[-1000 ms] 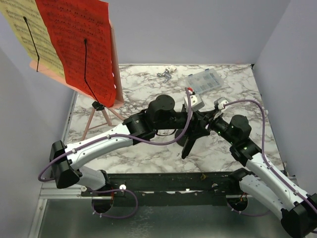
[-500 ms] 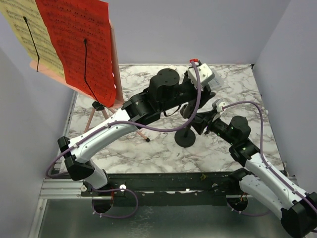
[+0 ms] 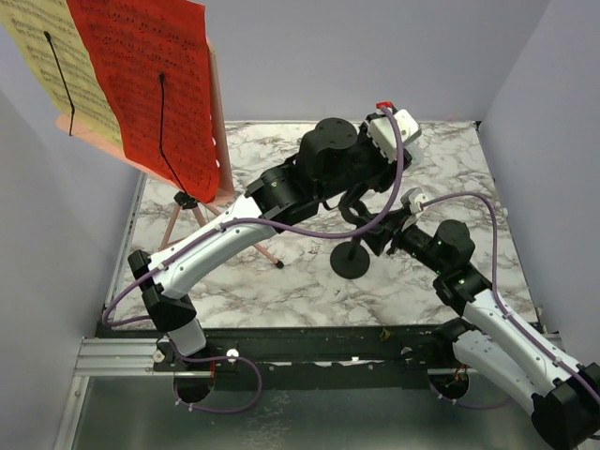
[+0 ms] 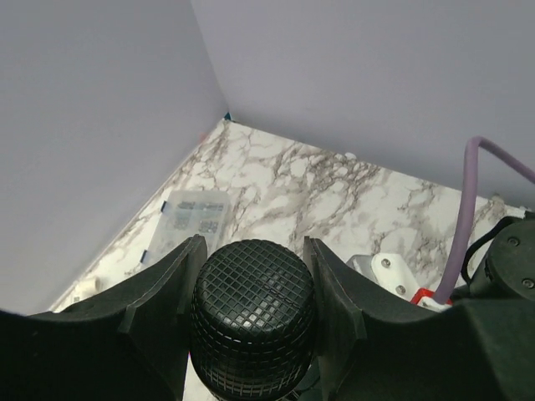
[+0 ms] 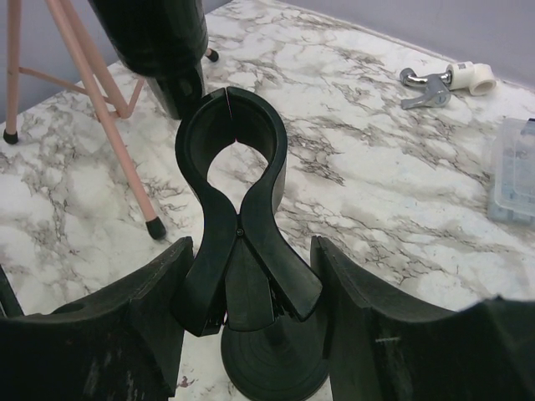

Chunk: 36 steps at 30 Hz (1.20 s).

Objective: Set up the instrument practice props

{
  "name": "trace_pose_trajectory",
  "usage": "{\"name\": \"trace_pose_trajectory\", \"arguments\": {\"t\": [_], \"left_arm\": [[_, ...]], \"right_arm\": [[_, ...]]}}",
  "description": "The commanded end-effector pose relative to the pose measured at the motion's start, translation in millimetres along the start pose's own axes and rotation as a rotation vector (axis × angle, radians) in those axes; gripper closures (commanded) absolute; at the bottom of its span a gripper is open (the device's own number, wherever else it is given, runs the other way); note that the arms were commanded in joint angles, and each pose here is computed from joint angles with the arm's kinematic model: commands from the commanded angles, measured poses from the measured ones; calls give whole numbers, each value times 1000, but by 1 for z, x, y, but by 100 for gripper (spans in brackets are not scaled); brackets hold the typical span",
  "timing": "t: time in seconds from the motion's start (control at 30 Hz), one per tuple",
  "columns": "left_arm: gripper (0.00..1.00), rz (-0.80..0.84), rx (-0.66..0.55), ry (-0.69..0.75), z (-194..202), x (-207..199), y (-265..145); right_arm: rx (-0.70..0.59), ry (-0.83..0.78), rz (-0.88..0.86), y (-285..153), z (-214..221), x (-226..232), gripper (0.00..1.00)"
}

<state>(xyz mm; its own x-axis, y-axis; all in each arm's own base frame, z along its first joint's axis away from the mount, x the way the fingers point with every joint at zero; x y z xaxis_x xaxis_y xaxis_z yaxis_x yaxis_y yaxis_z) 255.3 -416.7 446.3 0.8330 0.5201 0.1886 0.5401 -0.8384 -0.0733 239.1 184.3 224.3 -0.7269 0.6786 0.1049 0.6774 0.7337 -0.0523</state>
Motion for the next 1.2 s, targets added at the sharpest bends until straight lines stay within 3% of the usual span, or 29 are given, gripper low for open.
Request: {"name": "trace_pose_trajectory", "arguments": {"t": [0.0,0.03,0.1,0.2,0.4,0.47,0.63,0.77,0.87,0.93,1.0,1.03,1.07,1.17], "left_arm": [[100,1,-111,-20,-43,6,-15],[100,11,-115,-21,-44,4,-16],[100,10,-118,-24,-45,5,-16],[100,9,-107,-25,-41,4,-15],[100,5,-105,-32,-40,4,-16],[100,4,-103,-31,-40,4,-17],[100,2,-101,-32,-39,5,-18],[100,18,-94,-39,-35,2,-20],[100,35,-86,-42,-31,-2,-19],[100,37,-79,-39,-28,-2,-16],[100,62,-77,-35,-26,-7,-15],[100,63,-76,-33,-25,-7,-13],[100,61,-76,-32,-25,-7,-12],[100,68,-72,-32,-23,-8,-12]], "right_arm": [[52,47,-87,0,17,15,99],[51,42,-92,1,16,16,95],[45,29,-106,3,12,17,72],[26,15,-110,8,3,16,46],[28,-17,-106,18,-2,11,13],[30,-20,-111,20,-1,10,8],[-4,-32,-108,20,-10,11,7],[-23,-45,-93,16,-16,10,10],[-11,-45,-98,17,-13,10,21],[1,-45,-107,18,-9,10,39],[3,-44,-112,18,-8,11,70],[5,-45,-112,18,-6,11,92],[7,-47,-105,18,-6,10,100],[8,-51,-88,17,-4,7,100]]}}
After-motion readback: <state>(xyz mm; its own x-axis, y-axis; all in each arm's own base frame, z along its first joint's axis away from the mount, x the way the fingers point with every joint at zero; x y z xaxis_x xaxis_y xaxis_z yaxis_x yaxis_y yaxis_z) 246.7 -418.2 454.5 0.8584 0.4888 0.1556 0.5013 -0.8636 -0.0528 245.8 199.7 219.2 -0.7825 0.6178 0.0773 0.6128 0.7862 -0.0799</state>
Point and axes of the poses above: each gripper's point midway between its finger pads, its own y axis out along the fingers, its own x axis along the line the jaws close on, z = x × y, the point moved 2 cm from there along -y, back along the fingers, and after that the axes turned 1 degree about y, right-handed, at the moved point
